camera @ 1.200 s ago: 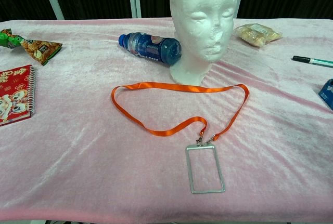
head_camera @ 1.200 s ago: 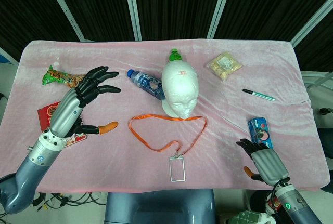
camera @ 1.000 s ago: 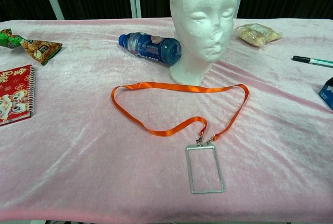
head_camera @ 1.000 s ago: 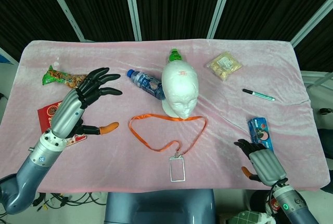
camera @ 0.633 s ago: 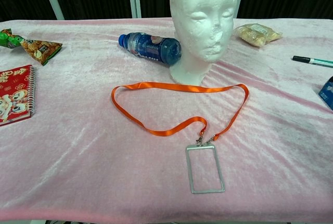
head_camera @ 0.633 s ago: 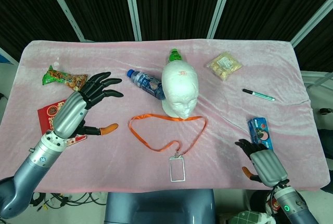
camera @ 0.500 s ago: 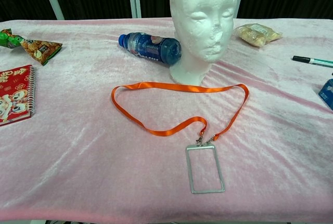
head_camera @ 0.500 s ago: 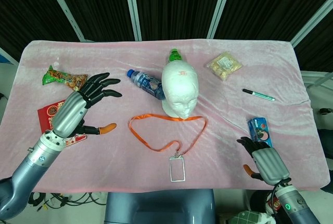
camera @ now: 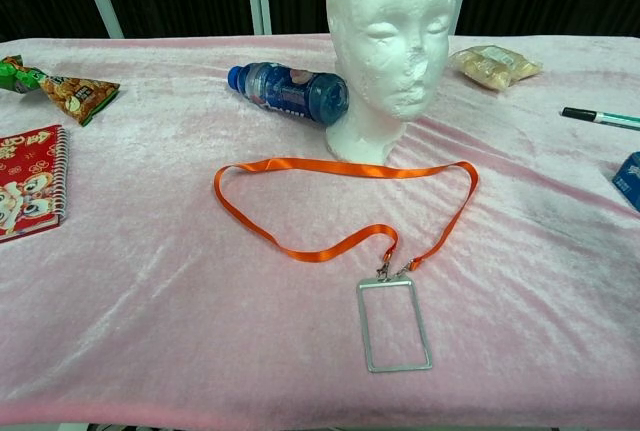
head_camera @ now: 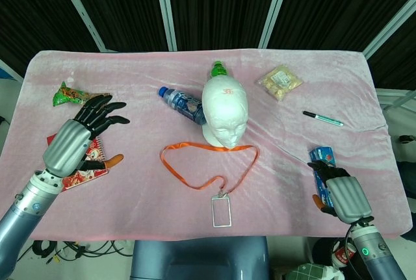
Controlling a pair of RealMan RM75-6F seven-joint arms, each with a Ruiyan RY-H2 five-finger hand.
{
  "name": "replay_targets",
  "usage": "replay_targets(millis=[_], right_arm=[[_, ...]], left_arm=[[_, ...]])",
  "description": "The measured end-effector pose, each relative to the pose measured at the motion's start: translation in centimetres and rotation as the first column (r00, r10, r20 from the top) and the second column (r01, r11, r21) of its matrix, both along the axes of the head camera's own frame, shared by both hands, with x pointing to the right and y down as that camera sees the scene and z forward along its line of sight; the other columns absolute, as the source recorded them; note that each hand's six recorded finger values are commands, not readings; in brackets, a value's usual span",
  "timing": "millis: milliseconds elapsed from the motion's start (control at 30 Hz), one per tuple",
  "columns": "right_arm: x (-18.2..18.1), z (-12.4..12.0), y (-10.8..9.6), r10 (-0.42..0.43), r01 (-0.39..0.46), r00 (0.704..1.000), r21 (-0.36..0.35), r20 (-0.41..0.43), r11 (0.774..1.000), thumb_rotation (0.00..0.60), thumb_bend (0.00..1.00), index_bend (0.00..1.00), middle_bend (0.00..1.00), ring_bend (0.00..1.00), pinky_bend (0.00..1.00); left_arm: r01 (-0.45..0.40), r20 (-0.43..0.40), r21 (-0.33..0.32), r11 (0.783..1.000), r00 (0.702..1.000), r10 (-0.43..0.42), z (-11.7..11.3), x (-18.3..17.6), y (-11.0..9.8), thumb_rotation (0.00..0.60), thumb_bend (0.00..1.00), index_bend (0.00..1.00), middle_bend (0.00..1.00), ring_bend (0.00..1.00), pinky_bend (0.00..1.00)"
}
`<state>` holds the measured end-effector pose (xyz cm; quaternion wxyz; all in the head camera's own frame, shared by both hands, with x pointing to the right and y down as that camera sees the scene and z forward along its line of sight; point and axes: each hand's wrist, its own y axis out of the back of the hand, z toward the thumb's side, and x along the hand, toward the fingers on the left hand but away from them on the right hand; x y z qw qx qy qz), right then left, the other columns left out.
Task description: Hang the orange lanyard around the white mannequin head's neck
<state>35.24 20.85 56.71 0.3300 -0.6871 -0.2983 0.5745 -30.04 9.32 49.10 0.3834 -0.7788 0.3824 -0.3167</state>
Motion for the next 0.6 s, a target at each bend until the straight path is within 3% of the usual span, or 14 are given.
replay_targets(millis=[100,300,433,600], right_arm=[[0.6,0.3,-0.8,0.016,-0.016,0.999,0.022,-0.031,1.0,0.6,0.27,0.19,0.16,0.26,0.27],[0.0,1.3,-1.1,0.055,-0.055,0.998,-0.02,-0.001,0.998,0.6,0.27,0.2,0.16,0.26,0.27],[-0.9,1.6,-1.1,0.055,-0.054,0.998,-0.04,0.027,0.998,0.6,0.28,0.21,0.16,0.26,0.27],[-2.5,2.1,-1.0,0.036,-0.032,0.997,-0.059,0.066,0.998,0.6,0.27,0.24,0.16,0.26,0.26]], left_arm=[[0.026,0.087,0.014,1.0,0.996,-0.027,0.7,-1.7,1.1,0.6,0.2,0.27,0.12,0.0,0.02],[0.097,0.162,0.026,0.995,0.982,-0.1,1.4,-5.2,4.1,0.6,0.2,0.28,0.12,0.0,0.02],[0.135,0.167,0.011,0.991,0.977,-0.135,2.4,-6.7,5.8,0.6,0.2,0.29,0.12,0.0,0.02],[0.207,0.154,-0.021,0.978,0.967,-0.202,3.9,-8.3,6.2,0.6,0.2,0.29,0.12,0.0,0.02]])
